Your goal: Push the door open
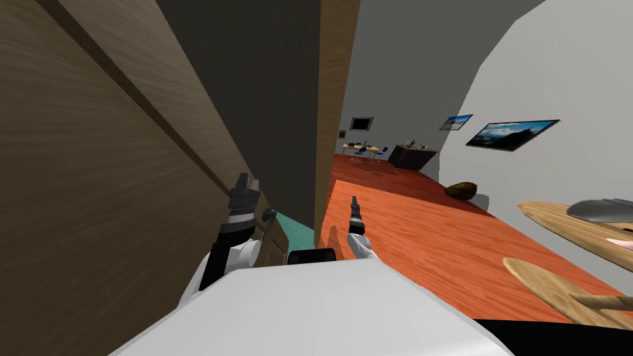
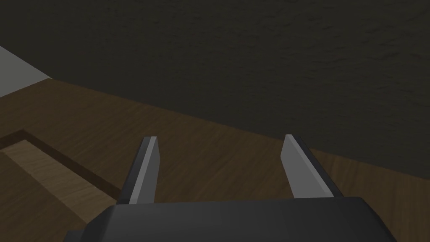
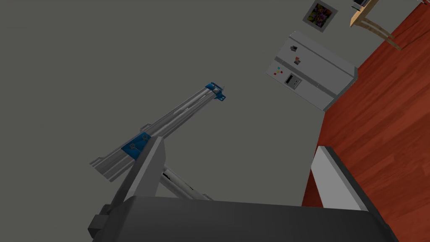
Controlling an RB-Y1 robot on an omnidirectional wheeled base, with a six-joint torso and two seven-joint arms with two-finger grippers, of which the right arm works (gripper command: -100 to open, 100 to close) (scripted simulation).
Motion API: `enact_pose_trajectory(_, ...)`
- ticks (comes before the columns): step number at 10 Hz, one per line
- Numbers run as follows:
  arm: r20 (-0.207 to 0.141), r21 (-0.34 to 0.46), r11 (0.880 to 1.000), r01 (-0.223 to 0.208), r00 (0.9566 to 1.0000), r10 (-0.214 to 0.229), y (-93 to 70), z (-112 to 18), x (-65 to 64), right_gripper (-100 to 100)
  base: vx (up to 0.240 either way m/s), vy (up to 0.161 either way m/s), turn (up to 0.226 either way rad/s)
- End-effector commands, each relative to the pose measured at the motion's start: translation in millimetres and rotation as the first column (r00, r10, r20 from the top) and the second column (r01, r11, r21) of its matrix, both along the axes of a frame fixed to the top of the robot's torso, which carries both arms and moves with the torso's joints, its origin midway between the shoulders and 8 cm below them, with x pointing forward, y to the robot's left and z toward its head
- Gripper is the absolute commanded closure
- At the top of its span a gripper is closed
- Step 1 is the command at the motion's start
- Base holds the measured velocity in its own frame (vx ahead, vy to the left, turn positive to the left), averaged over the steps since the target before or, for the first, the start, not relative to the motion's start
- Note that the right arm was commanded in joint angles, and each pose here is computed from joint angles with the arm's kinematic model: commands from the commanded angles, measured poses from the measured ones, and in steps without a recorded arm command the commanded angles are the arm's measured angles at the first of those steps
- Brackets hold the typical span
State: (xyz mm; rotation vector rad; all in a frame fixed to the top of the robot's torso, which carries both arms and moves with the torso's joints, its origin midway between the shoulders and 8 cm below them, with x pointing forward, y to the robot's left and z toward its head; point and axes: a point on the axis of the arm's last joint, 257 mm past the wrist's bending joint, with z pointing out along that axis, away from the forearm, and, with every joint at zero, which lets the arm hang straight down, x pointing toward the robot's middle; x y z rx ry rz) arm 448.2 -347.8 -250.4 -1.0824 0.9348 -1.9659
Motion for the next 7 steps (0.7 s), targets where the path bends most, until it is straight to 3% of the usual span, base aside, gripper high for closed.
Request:
enact_pose_trajectory(1,0.004,0.016,1.0,0.017,0.9999,-0.017,-3.9,-0.9,-0.9,-100,0.006,0.038,-0.033)
enact_pose_trajectory(7,0.01,0.046,0.998,0.045,0.9989,-0.046,-10.5,-2.7,-1.7,-100,-0.011,0.058,-0.071)
